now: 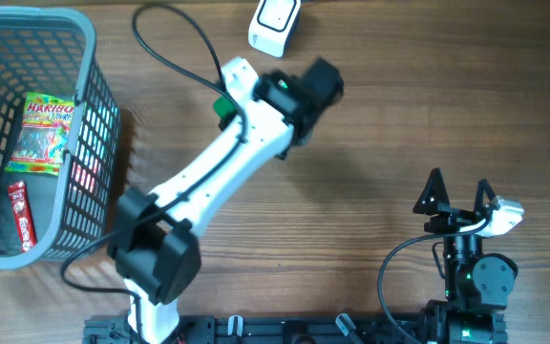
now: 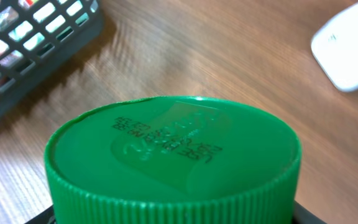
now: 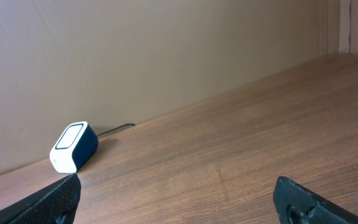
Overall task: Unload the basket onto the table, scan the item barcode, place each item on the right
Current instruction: 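Lift the bottle out and carry it toward the scanner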
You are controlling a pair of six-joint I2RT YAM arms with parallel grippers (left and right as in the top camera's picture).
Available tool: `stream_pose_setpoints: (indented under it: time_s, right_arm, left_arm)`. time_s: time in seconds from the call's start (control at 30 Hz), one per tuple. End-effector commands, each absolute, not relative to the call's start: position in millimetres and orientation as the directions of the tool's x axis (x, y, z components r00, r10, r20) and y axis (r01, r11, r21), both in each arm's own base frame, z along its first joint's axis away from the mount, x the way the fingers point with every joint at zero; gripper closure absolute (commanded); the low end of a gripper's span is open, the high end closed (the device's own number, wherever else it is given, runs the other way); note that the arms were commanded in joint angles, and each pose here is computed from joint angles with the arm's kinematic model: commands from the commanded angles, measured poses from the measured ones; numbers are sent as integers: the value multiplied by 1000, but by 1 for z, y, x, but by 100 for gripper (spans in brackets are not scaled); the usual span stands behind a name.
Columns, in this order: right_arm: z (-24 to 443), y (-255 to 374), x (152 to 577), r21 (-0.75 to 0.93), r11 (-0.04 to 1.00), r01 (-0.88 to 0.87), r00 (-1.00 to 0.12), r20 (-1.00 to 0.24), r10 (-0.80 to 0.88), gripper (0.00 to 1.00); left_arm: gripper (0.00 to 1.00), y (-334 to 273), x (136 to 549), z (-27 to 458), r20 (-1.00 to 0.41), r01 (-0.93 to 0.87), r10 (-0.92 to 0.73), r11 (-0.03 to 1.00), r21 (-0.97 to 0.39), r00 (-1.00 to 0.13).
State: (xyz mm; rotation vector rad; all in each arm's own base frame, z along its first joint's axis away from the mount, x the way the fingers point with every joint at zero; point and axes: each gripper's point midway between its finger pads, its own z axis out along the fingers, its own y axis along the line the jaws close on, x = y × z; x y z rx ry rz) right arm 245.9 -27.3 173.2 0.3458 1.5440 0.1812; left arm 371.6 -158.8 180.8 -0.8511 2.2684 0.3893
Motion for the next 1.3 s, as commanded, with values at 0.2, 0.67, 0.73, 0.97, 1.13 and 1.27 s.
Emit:
stream_pose_setpoints:
  time_s: [0.2,0.67,0.73,0.97,1.13,1.27]
  right_arm:
    - [176,-29,245,319,942,108,40,-948,317,0]
    - [176,-29,245,319,941,108,40,-948,317,0]
    - [176,-29,245,319,941,108,40,-948,317,0]
    - [176,-29,245,319,942,108,40,-948,317,0]
    - [176,-29,245,319,941,108,40,-948,317,0]
    - [176,-29,245,319,942,108,40,-948,317,0]
  left_arm:
    - [50,-127,365,93,-895,-767,-340,642,2,-288]
    - [44,-137,397,63,-965,-690,1,699,189,-263]
    - [43,-143,403,59,-965,-679,7,709,191,-264]
    - [33,-158,399,50,-959,-646,-5,740,187,-283]
    - [0,-177,391,44,-949,-601,-12,776,190,-315]
    - [0,-184,388,43,-948,-586,-8,787,190,-318]
